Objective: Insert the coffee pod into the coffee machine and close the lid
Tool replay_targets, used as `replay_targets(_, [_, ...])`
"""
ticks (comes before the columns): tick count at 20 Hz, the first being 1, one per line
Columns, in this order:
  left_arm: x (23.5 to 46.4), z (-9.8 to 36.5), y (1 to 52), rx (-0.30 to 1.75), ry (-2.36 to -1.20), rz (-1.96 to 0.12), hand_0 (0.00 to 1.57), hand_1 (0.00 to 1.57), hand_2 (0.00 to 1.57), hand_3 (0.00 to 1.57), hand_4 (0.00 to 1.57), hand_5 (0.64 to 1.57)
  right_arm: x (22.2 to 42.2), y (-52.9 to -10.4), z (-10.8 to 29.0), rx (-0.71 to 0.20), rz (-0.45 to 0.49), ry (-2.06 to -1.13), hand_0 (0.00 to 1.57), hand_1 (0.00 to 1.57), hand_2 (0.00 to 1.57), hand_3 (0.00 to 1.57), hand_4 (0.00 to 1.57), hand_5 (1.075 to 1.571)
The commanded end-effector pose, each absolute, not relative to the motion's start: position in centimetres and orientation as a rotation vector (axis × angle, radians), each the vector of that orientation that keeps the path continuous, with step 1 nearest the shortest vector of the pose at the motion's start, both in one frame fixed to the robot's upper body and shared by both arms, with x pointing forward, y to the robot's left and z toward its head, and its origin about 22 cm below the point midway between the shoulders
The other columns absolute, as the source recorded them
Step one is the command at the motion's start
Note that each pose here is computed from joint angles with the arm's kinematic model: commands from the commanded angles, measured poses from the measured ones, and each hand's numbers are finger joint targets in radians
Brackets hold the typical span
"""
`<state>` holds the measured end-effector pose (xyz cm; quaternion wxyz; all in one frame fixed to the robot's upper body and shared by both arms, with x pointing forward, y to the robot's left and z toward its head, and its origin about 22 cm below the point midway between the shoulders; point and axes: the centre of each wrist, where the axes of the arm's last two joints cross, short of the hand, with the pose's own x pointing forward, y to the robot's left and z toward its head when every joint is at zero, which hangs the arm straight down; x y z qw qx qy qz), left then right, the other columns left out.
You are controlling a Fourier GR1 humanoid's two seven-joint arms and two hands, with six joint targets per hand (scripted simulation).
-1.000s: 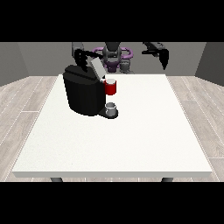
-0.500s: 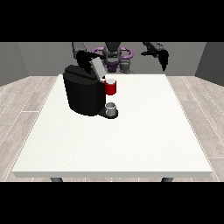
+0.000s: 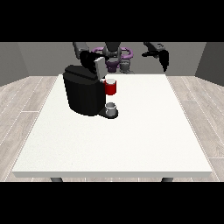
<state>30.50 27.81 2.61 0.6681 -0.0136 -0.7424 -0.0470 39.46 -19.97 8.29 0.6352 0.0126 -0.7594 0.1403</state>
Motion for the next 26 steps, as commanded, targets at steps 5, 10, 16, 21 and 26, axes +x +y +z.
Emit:
replay_targets(5, [30.0,0.9,28.6,-0.046,-1.712,-0.104,0.0,0.0,0.0,0.0,0.17,1.571,40.8,-18.7,11.7,0.016,0.45,-1.778,0.0,0.0,0.0,0.0,0.06,1.571])
replay_targets(10, [30.8,3.7,26.8,-0.081,-1.722,-0.158,0.0,0.0,0.0,0.0,0.12,1.571,40.2,-16.4,8.7,-0.025,0.472,-1.763,0.0,0.0,0.0,0.0,0.12,1.571])
replay_targets(16, [29.8,2.5,24.0,-0.124,-1.783,-0.158,0.0,0.0,0.0,0.0,0.14,1.571,41.3,-15.5,11.0,-0.02,0.44,-1.789,0.0,0.0,0.0,0.0,0.12,1.571])
replay_targets(21, [28.4,-0.7,24.6,-0.111,-1.719,-0.12,0.0,0.0,0.0,0.0,0.19,1.571,39.3,-12.5,9.8,0.18,0.482,-1.794,0.0,0.0,0.0,0.0,0.18,1.571])
replay_targets(26, [27.3,-3.0,25.9,-0.039,-1.627,-0.054,0.0,0.0,0.0,0.0,0.19,1.571,34.6,-13.0,3.7,0.323,0.361,-1.744,0.0,0.0,0.0,0.0,0.29,1.571])
